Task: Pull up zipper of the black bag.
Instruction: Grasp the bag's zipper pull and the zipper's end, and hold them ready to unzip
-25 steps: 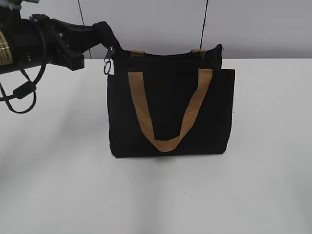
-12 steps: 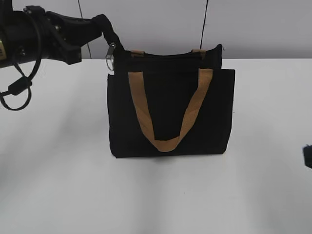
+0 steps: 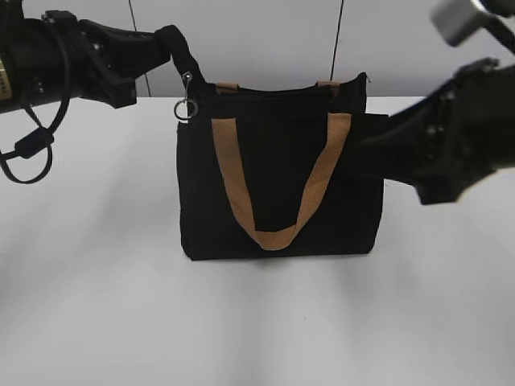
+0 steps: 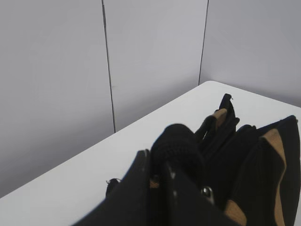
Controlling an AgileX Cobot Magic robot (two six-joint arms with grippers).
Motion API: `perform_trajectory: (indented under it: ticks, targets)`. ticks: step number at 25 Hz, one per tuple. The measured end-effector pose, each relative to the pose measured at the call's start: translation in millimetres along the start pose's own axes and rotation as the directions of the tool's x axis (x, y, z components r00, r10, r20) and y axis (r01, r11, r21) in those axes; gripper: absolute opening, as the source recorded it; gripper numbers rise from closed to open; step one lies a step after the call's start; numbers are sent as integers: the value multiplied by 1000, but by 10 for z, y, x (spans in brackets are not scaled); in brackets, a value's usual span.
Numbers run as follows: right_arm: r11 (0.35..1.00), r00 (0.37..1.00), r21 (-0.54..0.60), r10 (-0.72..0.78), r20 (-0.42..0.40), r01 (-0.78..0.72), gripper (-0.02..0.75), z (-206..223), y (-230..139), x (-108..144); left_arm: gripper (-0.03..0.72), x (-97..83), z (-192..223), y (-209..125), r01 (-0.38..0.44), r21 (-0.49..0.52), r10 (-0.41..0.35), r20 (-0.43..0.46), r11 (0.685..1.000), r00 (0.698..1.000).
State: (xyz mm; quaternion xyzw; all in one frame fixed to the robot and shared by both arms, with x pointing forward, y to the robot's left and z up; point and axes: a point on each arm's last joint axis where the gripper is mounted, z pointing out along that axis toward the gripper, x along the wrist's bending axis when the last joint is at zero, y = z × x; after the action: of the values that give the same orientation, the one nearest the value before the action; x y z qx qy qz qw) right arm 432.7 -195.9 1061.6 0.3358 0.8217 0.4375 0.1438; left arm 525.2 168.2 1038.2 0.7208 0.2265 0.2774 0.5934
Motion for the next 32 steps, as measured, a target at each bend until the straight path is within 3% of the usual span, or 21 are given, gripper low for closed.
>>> perform_trajectory:
  ticks: [9,16,32]
  targets:
    - [993,990,26,-117,-83,119,309,875,563,-56,15,18,-1,12,28,-14,-28,-19,1000,999]
    - [986,980,24,-162,-119,166,309,1354,766,-36,15,10,-3,45,38,-48,-38,-9,998,999]
    - [987,978,23,-154,-142,159,309,1735,735,-121,15,-21,-7,97,40,-104,-38,27,994,999]
